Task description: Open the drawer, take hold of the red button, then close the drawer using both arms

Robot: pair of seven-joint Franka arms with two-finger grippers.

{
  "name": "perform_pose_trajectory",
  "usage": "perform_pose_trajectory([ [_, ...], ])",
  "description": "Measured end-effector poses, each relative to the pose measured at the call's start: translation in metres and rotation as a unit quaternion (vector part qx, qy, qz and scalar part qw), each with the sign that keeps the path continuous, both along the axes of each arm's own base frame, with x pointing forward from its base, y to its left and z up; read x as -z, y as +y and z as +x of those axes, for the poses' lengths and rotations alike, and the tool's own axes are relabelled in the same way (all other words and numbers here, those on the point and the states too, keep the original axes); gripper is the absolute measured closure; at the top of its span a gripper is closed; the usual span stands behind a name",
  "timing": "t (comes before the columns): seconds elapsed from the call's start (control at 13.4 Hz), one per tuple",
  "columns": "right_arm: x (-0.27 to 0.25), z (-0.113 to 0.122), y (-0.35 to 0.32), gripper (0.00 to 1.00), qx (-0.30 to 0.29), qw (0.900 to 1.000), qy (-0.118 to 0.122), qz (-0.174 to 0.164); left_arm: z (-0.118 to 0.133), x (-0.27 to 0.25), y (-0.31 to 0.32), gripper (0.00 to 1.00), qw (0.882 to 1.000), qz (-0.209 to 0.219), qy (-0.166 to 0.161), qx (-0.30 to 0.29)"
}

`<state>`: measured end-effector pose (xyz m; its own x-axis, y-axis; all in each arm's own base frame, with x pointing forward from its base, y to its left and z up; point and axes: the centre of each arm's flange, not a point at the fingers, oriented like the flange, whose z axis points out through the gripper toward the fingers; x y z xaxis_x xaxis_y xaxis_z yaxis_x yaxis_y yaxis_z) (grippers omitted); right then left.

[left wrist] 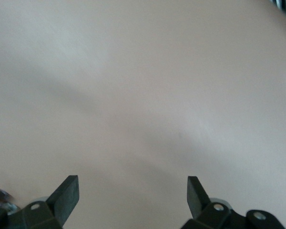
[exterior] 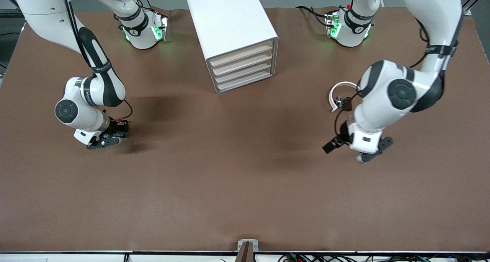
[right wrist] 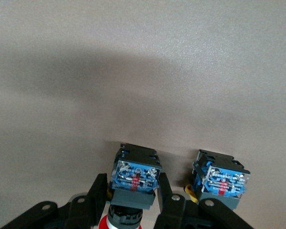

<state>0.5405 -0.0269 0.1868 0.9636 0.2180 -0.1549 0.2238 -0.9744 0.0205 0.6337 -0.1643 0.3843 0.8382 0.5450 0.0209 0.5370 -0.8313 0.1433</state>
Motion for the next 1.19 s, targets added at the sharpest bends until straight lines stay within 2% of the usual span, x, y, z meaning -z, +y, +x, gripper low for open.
perform_pose_trajectory([
  [0.07,0.0,0.0,0.0,0.47,0.0,1.0,0.0,0.0,0.006,-0.008,0.024,0.0,1.0,0.016,-0.006,0.004],
  [0.22,0.001,0.0,0.0,0.26,0.0,1.0,0.001,0.0,0.009,-0.029,0.055,0.0,0.998,0.06,-0.016,0.022],
  [0.37,0.0,-0.001,0.0,0.06,0.0,1.0,0.009,0.0,0.002,-0.06,0.068,0.0,0.994,0.099,-0.02,0.038],
  [0.45,-0.005,-0.001,0.002,0.0,0.0,1.0,0.016,0.001,-0.005,-0.08,0.075,0.0,0.992,0.114,-0.018,0.053],
  [0.6,-0.034,0.006,0.006,0.0,0.008,1.0,0.026,0.002,-0.023,-0.125,0.094,0.0,0.985,0.141,-0.02,0.094],
  [0.75,-0.085,0.015,0.013,0.0,0.027,0.999,0.027,0.001,-0.042,-0.165,0.11,0.0,0.983,0.142,-0.021,0.119],
  [1.04,-0.19,0.011,0.02,0.0,0.04,0.999,-0.01,0.006,-0.074,-0.217,0.125,0.0,0.98,0.138,-0.006,0.141],
  [1.19,-0.24,0.003,0.017,0.0,0.046,0.999,-0.015,0.008,-0.092,-0.236,0.121,0.0,0.978,0.137,0.013,0.154],
])
